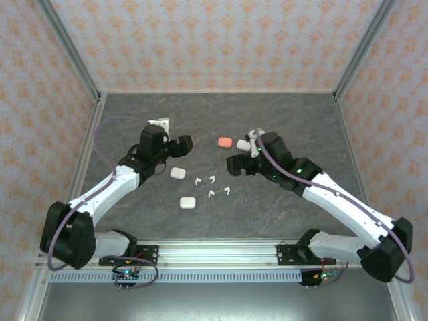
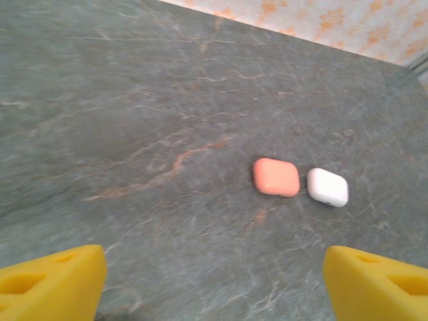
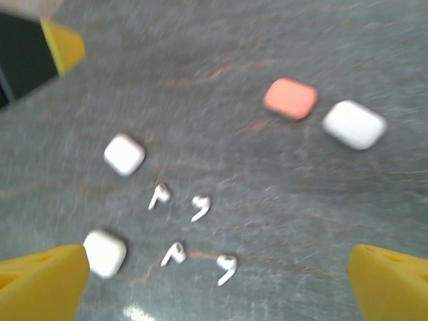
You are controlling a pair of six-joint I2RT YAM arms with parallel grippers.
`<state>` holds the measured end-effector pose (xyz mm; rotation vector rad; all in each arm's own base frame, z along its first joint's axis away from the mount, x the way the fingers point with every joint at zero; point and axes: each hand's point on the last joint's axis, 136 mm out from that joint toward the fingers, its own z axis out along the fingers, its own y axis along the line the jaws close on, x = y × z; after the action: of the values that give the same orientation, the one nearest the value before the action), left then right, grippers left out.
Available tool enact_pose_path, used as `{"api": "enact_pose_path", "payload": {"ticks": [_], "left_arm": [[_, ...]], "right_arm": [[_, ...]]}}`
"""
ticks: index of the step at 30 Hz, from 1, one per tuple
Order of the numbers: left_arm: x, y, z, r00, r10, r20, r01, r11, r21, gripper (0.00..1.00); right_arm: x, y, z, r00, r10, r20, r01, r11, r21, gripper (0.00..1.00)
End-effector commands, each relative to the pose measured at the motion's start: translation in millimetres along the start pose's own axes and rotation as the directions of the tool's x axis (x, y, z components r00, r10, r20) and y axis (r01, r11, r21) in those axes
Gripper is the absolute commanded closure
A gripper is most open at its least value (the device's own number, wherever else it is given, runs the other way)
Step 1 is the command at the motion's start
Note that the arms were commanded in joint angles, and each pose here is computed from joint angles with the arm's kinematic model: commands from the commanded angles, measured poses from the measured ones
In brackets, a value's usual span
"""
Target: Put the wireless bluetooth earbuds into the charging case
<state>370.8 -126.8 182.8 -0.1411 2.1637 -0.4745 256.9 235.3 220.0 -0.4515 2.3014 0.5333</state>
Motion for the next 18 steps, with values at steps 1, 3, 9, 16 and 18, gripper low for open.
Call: {"api": "enact_pose_path", "payload": {"ticks": [1,3,9,16,18], "left_arm": [[0,35,-17,0.998,-0.039,0.046,0.045,0.992,-0.121,0.05],[3,58,-22,0.995,-0.088,0.046,0.095,0.98,-0.176,0.0],[13,104,-29,0.966,-0.254,0.046,0.258,0.939,-0.227,0.0],[17,116,-38,0.963,-0.263,0.061,0.27,0.93,-0.251,0.0],[17,117,-40,0.964,-0.259,0.061,0.266,0.928,-0.26,0.0]], "right_arm": [[20,29,24,0.985,-0.155,-0.077,0.15,0.987,-0.059,0.0],[35,47,39,0.961,-0.238,-0.143,0.225,0.969,-0.099,0.0],[79,89,83,0.836,-0.454,-0.307,0.406,0.889,-0.21,0.03],[119,114,126,0.667,-0.61,-0.428,0.527,0.792,-0.307,0.03],[129,122,134,0.617,-0.651,-0.443,0.554,0.758,-0.343,0.03]]}}
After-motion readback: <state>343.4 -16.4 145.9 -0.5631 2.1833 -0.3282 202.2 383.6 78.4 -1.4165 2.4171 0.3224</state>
